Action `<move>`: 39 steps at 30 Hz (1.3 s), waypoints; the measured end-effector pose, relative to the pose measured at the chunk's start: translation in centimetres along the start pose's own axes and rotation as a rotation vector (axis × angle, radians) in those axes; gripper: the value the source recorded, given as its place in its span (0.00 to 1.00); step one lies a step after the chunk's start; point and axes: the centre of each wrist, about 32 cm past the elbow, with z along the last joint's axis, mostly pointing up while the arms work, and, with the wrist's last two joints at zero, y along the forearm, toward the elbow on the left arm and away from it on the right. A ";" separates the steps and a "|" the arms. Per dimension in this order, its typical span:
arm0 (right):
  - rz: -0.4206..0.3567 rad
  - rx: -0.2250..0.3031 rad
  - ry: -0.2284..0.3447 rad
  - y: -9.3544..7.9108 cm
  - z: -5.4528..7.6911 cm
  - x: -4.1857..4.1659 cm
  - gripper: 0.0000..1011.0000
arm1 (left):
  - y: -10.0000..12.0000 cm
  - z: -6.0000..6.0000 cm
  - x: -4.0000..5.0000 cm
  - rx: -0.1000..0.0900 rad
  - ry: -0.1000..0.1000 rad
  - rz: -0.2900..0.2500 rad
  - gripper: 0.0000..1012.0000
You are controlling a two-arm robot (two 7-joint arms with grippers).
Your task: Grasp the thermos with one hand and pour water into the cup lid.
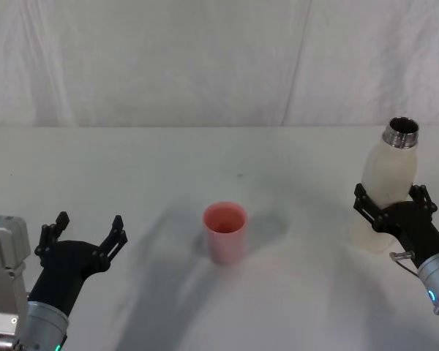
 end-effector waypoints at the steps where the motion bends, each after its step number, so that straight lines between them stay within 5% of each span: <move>1: 0.000 0.000 0.000 0.0 0.0 0.01 0.94 | 0.0 0.0 0.00 0.000 0.000 0.000 0.99; 39: -0.001 -0.002 0.001 0.0 0.0 0.08 0.99 | 0.0 0.0 0.00 0.000 0.000 0.000 0.99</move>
